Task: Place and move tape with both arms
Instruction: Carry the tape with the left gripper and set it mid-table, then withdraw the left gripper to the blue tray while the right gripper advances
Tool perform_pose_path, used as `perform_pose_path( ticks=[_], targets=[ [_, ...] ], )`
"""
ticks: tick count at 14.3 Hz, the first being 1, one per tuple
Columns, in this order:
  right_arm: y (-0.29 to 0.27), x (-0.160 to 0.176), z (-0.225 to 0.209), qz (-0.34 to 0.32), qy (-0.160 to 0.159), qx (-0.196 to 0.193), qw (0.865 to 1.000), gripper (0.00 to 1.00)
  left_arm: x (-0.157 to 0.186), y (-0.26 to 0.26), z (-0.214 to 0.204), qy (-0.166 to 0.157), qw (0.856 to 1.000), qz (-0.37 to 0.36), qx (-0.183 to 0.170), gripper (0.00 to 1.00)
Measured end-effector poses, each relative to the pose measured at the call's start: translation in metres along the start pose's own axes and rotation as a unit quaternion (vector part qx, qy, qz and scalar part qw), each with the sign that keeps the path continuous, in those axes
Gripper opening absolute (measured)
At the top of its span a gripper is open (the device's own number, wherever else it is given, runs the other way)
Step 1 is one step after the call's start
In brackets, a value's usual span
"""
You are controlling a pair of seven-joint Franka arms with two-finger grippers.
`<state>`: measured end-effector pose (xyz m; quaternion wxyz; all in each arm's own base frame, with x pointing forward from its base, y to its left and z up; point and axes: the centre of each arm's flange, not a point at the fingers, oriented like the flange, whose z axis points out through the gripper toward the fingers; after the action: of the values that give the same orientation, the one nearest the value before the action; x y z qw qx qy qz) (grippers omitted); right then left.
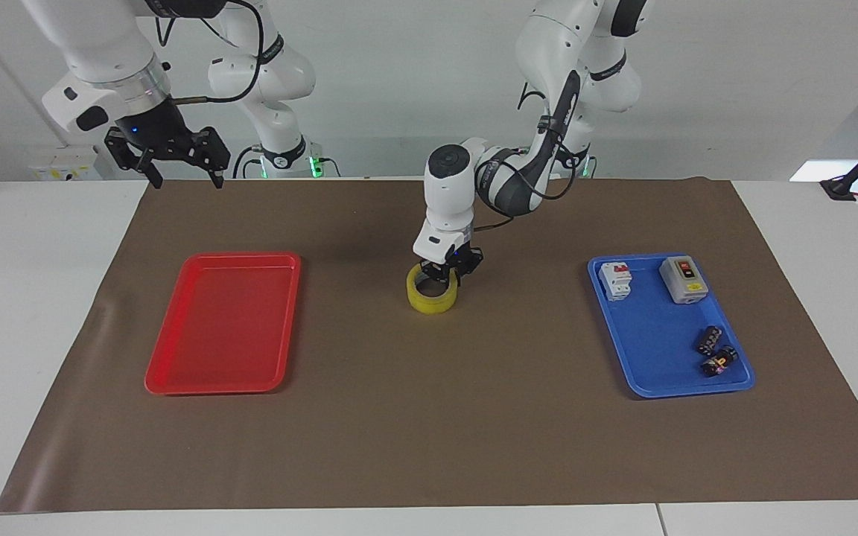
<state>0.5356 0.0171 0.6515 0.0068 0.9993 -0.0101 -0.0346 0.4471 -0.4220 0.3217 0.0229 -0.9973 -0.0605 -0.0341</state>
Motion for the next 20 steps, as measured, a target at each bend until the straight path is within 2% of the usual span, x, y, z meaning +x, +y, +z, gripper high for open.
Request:
perform_pose_path(
  ticks=[2, 6, 7, 10, 12, 17, 20],
  targets=[
    [0.000, 0.000, 0.000, 0.000, 0.000, 0.000, 1.000, 1.00, 0.009, -0.004, -0.007, 0.006, 1.000, -0.008, -0.005, 0.51],
    [0.000, 0.000, 0.000, 0.000, 0.000, 0.000, 1.000, 1.00, 0.060, -0.057, -0.060, 0.032, 0.999, -0.038, -0.020, 0.96],
    [0.000, 0.000, 0.000, 0.000, 0.000, 0.000, 1.000, 1.00, 0.071, -0.078, -0.074, 0.032, 0.999, -0.031, -0.014, 1.00],
    [0.000, 0.000, 0.000, 0.000, 0.000, 0.000, 1.000, 1.00, 0.092, -0.142, -0.108, 0.007, 1.000, 0.009, 0.021, 1.00],
    [0.000, 0.000, 0.000, 0.000, 0.000, 0.000, 1.000, 1.00, 0.108, -0.187, -0.128, 0.003, 0.999, 0.028, 0.028, 1.00],
    [-0.010, 0.000, 0.006, -0.012, -0.005, 0.000, 1.000, 1.00, 0.147, -0.320, -0.178, -0.005, 0.998, 0.060, 0.004, 1.00],
    [-0.055, -0.003, 0.022, -0.054, -0.002, -0.002, 0.999, 1.00, 0.163, -0.379, -0.210, -0.005, 0.997, 0.078, 0.004, 1.00]
  ],
)
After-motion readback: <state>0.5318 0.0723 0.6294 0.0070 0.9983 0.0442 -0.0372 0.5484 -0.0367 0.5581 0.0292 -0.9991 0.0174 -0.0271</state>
